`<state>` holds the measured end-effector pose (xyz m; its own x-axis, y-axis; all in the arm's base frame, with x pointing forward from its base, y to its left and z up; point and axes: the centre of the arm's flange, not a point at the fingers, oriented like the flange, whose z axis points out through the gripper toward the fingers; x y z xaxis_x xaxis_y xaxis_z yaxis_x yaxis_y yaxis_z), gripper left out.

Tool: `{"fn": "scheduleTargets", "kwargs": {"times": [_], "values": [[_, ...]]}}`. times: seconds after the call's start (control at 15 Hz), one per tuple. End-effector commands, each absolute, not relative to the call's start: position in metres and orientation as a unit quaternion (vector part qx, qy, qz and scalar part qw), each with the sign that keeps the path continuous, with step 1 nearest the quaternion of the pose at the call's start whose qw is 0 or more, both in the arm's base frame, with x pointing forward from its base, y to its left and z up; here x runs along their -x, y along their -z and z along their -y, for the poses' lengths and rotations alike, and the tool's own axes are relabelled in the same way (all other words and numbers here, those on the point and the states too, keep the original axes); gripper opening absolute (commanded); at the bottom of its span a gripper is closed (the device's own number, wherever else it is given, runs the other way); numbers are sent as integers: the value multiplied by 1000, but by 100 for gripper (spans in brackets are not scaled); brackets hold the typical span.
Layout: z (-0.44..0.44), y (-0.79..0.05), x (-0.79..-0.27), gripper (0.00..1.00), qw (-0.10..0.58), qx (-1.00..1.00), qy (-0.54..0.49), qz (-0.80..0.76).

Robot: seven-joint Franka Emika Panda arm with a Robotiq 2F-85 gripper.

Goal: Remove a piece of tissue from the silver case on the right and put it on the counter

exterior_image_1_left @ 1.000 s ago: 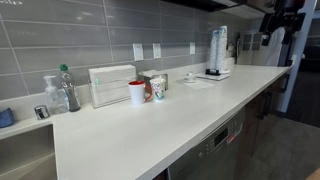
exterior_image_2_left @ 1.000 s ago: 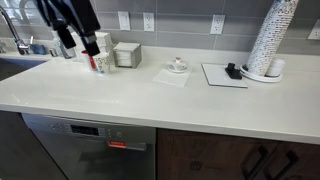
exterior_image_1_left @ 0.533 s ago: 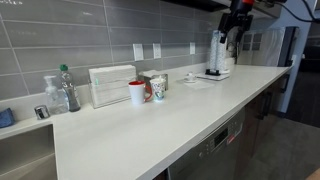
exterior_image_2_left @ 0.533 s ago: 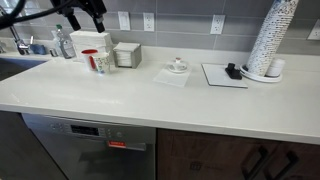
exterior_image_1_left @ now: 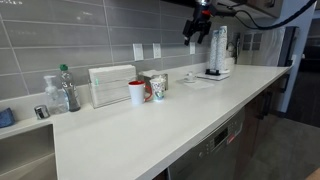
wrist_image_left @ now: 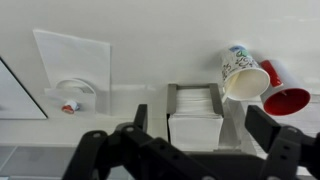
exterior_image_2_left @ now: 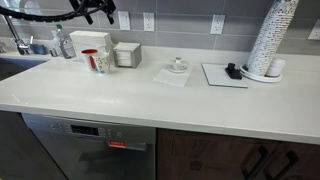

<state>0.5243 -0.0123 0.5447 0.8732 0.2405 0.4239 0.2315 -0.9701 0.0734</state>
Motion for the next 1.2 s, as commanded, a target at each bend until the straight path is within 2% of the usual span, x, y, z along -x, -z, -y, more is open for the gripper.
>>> {"fn": "scheduleTargets", "kwargs": {"times": [0.0,0.27,0.4,0.47,0.67,1.13], "values": [[-7,-535,-590,100,4,-961,-242,-136],[-26,-509,-639,100,21,-952,-274,-137],[-31,-497,-653,100,8,-951,-272,-143],[-30,-504,-627,100,16,-952,-269,-143],[-34,-491,-644,100,14,-953,-267,-144],[-32,-496,-646,100,14,-952,-272,-143]]}}
